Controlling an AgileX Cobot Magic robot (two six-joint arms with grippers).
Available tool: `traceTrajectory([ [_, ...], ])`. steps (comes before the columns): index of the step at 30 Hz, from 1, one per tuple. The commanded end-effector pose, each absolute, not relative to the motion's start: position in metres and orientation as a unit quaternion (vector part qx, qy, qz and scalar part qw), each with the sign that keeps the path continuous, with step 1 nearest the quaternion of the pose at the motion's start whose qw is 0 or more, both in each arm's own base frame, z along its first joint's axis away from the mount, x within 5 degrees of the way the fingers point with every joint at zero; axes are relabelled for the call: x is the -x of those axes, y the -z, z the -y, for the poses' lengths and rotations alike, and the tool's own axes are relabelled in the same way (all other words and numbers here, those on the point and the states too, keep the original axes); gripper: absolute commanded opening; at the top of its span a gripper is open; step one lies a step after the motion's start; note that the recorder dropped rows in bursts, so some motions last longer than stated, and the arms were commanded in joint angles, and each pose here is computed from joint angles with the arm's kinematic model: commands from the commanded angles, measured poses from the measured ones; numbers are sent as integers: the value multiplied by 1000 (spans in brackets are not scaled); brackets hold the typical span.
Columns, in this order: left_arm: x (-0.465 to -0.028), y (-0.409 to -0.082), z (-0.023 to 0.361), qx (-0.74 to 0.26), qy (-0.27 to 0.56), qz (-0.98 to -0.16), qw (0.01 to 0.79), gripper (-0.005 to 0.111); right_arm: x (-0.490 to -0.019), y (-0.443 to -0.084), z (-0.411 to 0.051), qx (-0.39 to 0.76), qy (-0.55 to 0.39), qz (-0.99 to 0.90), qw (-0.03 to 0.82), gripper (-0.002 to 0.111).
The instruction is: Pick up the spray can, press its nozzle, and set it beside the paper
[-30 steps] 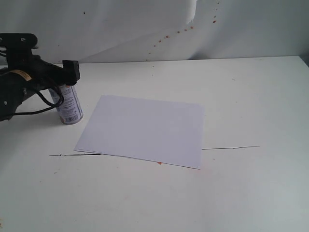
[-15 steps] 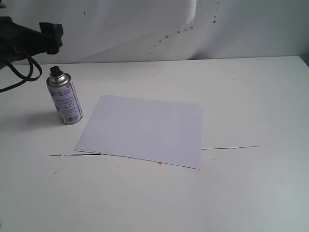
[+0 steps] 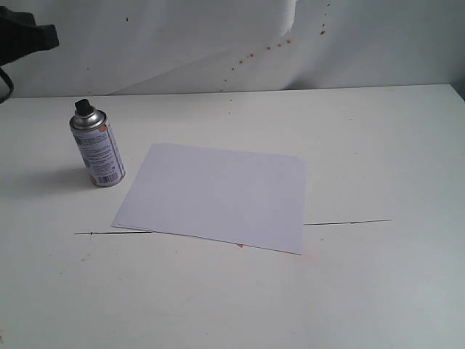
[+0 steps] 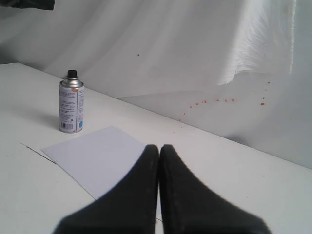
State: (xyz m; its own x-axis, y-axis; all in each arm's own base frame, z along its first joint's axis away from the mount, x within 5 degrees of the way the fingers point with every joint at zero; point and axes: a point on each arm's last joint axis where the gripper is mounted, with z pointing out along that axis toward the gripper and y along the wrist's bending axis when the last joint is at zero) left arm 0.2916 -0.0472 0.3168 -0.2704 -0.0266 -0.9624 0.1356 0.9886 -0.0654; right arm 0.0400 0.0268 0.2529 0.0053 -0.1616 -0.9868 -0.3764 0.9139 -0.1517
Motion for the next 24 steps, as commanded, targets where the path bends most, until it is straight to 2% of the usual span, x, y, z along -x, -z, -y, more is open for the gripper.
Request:
traceTrajectory([
  [1,-276,-330,45,-33,73,-799,596,0,-40,-251,-27,193,-82,-702,681,0],
  [17,-204,-377,36,-44,83,-791,605,0,-40,-251,-27,193,-82,-702,681,0],
  [24,-169,-396,28,-73,45,-768,634,0,-40,-251,-27,193,-82,-702,681,0],
])
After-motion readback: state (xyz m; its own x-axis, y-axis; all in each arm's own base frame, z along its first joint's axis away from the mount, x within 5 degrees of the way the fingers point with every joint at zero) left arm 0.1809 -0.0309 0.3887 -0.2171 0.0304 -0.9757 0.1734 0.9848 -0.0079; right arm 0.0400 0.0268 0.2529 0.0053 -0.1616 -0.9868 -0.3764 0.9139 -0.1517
